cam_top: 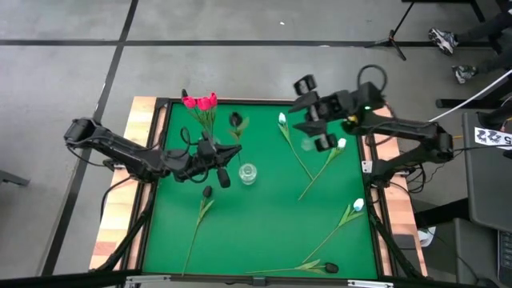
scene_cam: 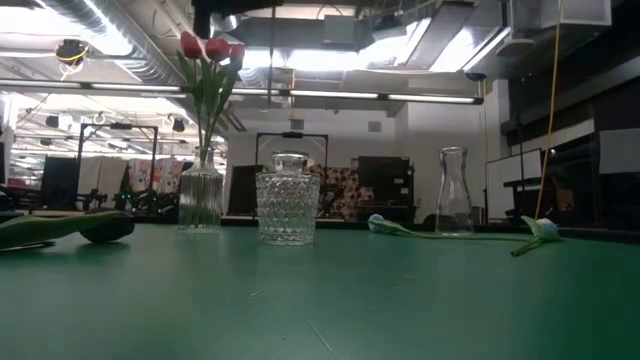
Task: Sort flowers into vase by color
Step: Put the top black tulip into the middle transparent vase
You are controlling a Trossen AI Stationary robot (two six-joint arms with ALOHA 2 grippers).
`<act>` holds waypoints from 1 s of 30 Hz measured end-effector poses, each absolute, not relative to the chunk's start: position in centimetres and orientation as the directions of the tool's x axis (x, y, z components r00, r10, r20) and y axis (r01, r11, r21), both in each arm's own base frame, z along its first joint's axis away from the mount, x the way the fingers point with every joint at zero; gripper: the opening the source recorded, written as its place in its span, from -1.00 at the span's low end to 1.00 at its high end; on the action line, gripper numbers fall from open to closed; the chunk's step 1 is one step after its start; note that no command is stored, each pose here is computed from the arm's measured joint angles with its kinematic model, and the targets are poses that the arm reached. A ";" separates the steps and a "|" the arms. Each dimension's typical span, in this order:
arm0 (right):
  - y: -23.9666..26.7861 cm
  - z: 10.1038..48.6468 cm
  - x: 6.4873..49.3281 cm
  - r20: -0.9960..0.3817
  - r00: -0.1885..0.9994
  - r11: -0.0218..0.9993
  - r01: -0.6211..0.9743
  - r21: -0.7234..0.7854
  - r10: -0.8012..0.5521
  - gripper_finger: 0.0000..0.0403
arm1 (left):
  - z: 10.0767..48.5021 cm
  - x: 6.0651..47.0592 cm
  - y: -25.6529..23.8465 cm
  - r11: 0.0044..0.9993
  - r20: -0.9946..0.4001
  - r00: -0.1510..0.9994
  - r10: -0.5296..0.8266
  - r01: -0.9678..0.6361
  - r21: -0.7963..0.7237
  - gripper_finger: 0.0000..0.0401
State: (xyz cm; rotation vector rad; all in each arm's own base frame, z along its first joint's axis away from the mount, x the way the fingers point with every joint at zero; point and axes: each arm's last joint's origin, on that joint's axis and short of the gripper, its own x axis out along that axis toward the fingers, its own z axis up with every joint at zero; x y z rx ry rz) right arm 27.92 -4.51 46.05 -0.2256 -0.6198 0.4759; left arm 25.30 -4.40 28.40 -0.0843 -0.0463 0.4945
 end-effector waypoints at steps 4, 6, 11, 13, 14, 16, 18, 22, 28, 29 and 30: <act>-4.3 47.1 26.2 0.497 0.719 0.868 -0.328 -0.372 0.485 -0.25 | 27.0 25.5 -4.4 0.873 0.077 0.873 0.482 -0.472 -0.121 -0.99; -4.2 47.2 25.8 0.484 0.736 0.874 -0.320 -0.366 0.473 -0.25 | 26.3 25.6 -4.3 0.867 0.092 0.864 0.494 -0.483 -0.124 -0.99; -4.2 46.9 25.8 0.447 0.774 0.886 -0.322 -0.333 0.449 -0.25 | 24.5 26.6 -3.7 0.845 0.104 0.842 0.530 -0.513 -0.150 -0.99; -4.3 46.8 25.9 0.437 0.784 0.891 -0.322 -0.320 0.441 -0.25 | 23.7 27.2 -3.7 0.844 0.090 0.843 0.530 -0.514 -0.152 -0.99; -4.3 46.7 26.0 0.431 0.791 0.894 -0.321 -0.311 0.434 -0.25 | 23.4 27.4 -3.7 0.844 0.088 0.845 0.528 -0.512 -0.159 -0.99; -4.3 46.5 26.1 0.418 0.799 0.896 -0.327 -0.301 0.432 -0.25 | 22.9 27.7 -3.9 0.846 0.086 0.848 0.523 -0.505 -0.170 -0.99; -4.3 46.5 26.1 0.412 0.802 0.896 -0.329 -0.298 0.432 -0.25 | 22.4 27.9 -4.1 0.847 0.075 0.853 0.517 -0.497 -0.190 -0.99; -4.3 46.5 26.1 0.408 0.799 0.891 -0.338 -0.304 0.443 -0.25 | 21.6 28.2 -4.5 0.846 0.051 0.856 0.514 -0.497 -0.192 -0.99; -4.2 46.4 26.1 0.400 0.796 0.885 -0.351 -0.306 0.455 -0.25 | 20.2 28.7 -4.6 0.843 0.011 0.857 0.515 -0.504 -0.187 -0.99; -4.2 46.4 26.1 0.400 0.796 0.885 -0.352 -0.306 0.455 -0.25 | 20.0 28.8 -4.6 0.841 0.005 0.856 0.517 -0.507 -0.187 -0.99; -4.2 46.4 26.1 0.400 0.796 0.885 -0.352 -0.305 0.455 -0.25 | 19.7 28.9 -4.6 0.841 -0.002 0.855 0.518 -0.510 -0.183 -0.99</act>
